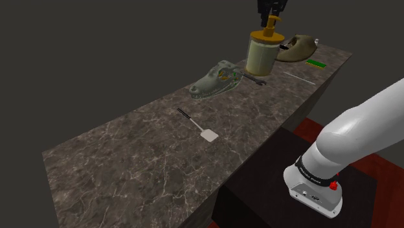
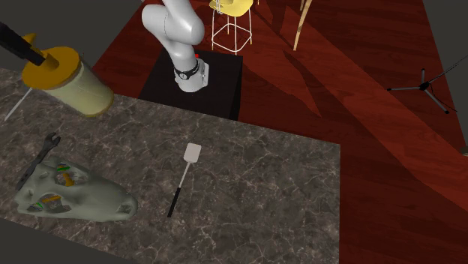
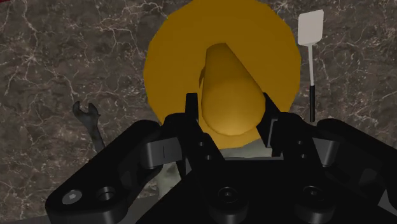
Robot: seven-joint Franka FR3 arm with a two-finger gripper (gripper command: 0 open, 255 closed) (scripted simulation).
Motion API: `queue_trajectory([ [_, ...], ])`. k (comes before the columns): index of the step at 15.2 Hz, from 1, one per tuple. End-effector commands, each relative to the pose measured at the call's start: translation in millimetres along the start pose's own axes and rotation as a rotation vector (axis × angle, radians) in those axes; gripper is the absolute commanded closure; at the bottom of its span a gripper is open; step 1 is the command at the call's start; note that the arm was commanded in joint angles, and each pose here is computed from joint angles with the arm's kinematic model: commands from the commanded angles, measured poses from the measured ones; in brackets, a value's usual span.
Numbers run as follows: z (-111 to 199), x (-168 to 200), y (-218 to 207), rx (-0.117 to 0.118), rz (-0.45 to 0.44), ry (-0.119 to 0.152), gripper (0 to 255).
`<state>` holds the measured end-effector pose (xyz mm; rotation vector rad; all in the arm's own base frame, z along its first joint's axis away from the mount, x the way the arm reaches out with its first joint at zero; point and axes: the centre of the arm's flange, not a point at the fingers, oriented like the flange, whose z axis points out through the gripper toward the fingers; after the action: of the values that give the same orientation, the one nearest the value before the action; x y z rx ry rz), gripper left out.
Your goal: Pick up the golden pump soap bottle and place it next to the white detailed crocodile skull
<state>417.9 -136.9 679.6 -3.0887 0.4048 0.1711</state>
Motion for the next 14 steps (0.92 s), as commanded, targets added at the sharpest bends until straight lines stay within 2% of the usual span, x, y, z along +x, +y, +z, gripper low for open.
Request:
queue_trajectory([
  [1,-3,1,25,0.0,-0.002,0.0,255],
  [7,-12,11,103,0.0,-0.002,0.0,255],
  [14,19,16,109,0.0,-0.002,0.0,255],
])
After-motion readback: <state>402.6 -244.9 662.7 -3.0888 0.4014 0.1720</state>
